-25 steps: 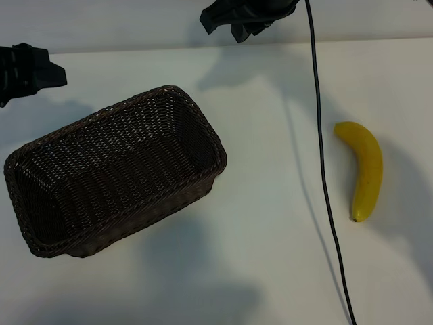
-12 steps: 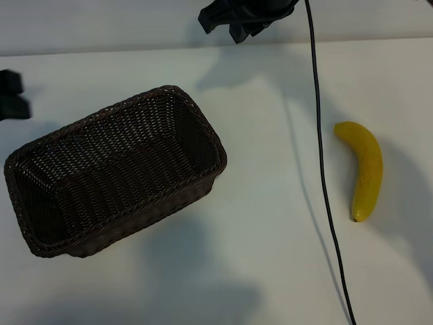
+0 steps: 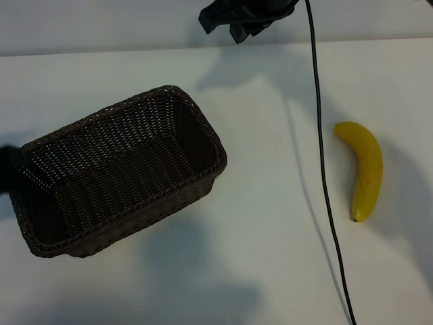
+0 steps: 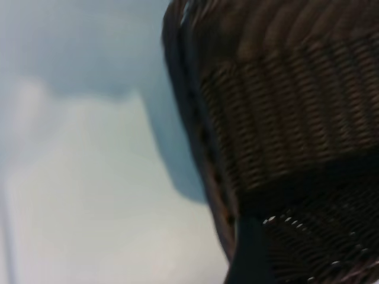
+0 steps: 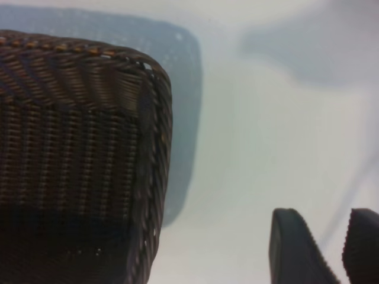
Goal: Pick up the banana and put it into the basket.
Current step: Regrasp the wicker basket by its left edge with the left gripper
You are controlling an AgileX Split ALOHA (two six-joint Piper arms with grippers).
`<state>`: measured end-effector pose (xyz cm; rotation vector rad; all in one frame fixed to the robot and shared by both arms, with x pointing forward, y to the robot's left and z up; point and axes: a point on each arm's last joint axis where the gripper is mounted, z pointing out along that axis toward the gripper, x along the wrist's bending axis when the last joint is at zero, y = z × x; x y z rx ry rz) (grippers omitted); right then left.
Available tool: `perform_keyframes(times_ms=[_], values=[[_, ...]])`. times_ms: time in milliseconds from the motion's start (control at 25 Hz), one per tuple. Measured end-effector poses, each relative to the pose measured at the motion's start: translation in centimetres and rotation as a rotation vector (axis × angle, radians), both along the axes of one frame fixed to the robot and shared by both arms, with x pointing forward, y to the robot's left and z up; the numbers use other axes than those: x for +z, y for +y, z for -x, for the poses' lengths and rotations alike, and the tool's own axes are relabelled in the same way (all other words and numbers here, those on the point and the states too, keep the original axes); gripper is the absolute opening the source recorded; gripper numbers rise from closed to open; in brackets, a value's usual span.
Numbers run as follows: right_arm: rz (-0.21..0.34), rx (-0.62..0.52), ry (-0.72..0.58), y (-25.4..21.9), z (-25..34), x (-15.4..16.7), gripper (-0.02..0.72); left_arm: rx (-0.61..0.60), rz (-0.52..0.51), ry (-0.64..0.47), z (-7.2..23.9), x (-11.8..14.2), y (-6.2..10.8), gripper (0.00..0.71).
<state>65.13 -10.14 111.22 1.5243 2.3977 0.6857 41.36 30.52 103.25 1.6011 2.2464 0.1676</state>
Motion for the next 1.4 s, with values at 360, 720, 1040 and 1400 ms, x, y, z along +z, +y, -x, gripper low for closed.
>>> perform_keyframes(times_ms=[360, 720, 1040, 1400], values=[[0.014, 0.014, -0.008, -0.1, 0.0, 0.0, 0.456, 0.118, -0.037, 0.022, 0.9, -3.1, 0.6, 0.548], [0.015, 0.019, -0.009, 0.0, 0.0, 0.0, 0.505, 0.181, -0.026, -0.025, -0.5, -3.9, 0.9, 0.548], [0.007, 0.021, -0.005, 0.0, 0.0, 0.0, 0.508, 0.194, -0.028, 0.049, -2.9, -7.1, 1.2, 0.548], [-0.005, 0.023, 0.000, 0.1, 0.1, 0.0, 0.508, 0.211, -0.004, 0.090, -5.0, -10.7, 1.3, 0.548]])
